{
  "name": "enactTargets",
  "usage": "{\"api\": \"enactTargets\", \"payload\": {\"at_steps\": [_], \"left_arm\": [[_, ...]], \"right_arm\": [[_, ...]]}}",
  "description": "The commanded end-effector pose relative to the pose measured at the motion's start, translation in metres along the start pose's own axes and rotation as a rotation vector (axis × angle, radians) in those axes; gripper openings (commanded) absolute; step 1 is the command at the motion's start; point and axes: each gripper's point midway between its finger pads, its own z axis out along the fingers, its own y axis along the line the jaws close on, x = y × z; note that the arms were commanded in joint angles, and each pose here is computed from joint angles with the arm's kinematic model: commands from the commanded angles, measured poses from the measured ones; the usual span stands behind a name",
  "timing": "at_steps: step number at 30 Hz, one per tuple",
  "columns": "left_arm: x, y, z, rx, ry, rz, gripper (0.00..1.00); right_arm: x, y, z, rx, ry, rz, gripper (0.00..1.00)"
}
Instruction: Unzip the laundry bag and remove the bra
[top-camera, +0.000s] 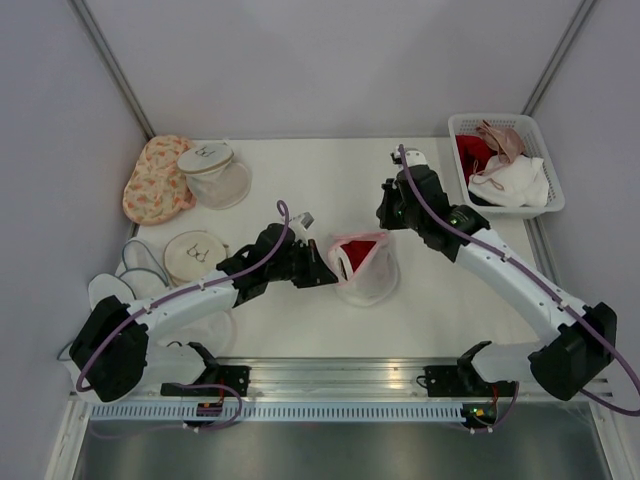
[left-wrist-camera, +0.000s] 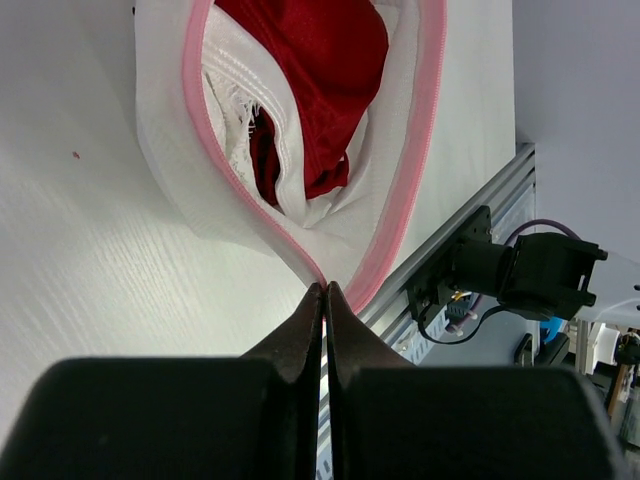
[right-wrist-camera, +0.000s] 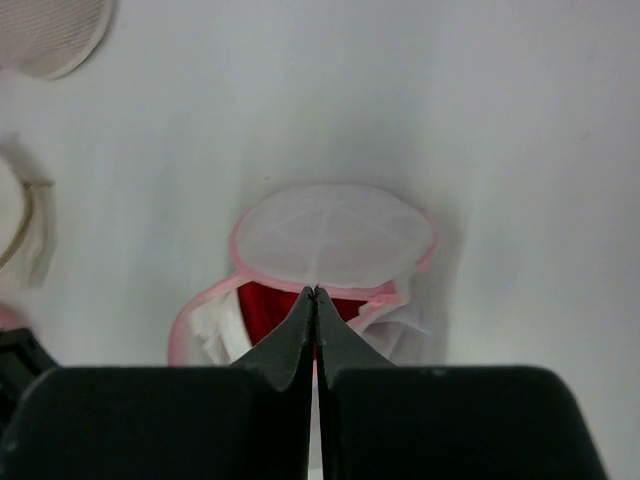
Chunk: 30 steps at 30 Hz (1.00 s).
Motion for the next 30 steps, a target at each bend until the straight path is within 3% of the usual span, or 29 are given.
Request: {"api": "enactTargets", "payload": {"at_steps": [1,9,11,15,21,23,27,30], "left_arm": [[-0.01,-0.023,-0.004,0.087,-0.038,-0.002,0.02],[-0.003,-0.023,0.004,0.087,-0.018,-0.015,0.02],[-0.002,-0.023,0.005,0.088,-0.015,-0.018,0.02],[0.0,-0.022,0.005,0.085,-0.019,-0.017,0.02],[0.0,-0.021,0.004,0.084,-0.018,-0.018,0.02],[0.0,-0.021,0.004,0.083,-0.021,-0.019,0.02],[0.001,-0.02,0.003,0.082,-0.022,-0.021,0.02],[0.003,-0.018,0.002,0.078,-0.022,-0.021,0.02]], "right_arm": [[0.043,0.044,-0.003,-0.27,0.175,-0.047,0.0],[0.104,0.084,0.0,-0.406,0.312,-0.115,0.02],[0.116,0.085,0.006,-0.385,0.343,-0.133,0.23],[0.129,0.069,0.018,-0.253,0.357,-0.178,0.44],[0.141,0.043,0.035,-0.075,0.354,-0.267,0.53],[0.15,0.039,0.043,-0.058,0.372,-0.29,0.53],[0.159,0.032,0.057,-0.006,0.375,-0.312,0.37],[0.153,0.036,0.059,-0.008,0.35,-0.3,0.01]]}}
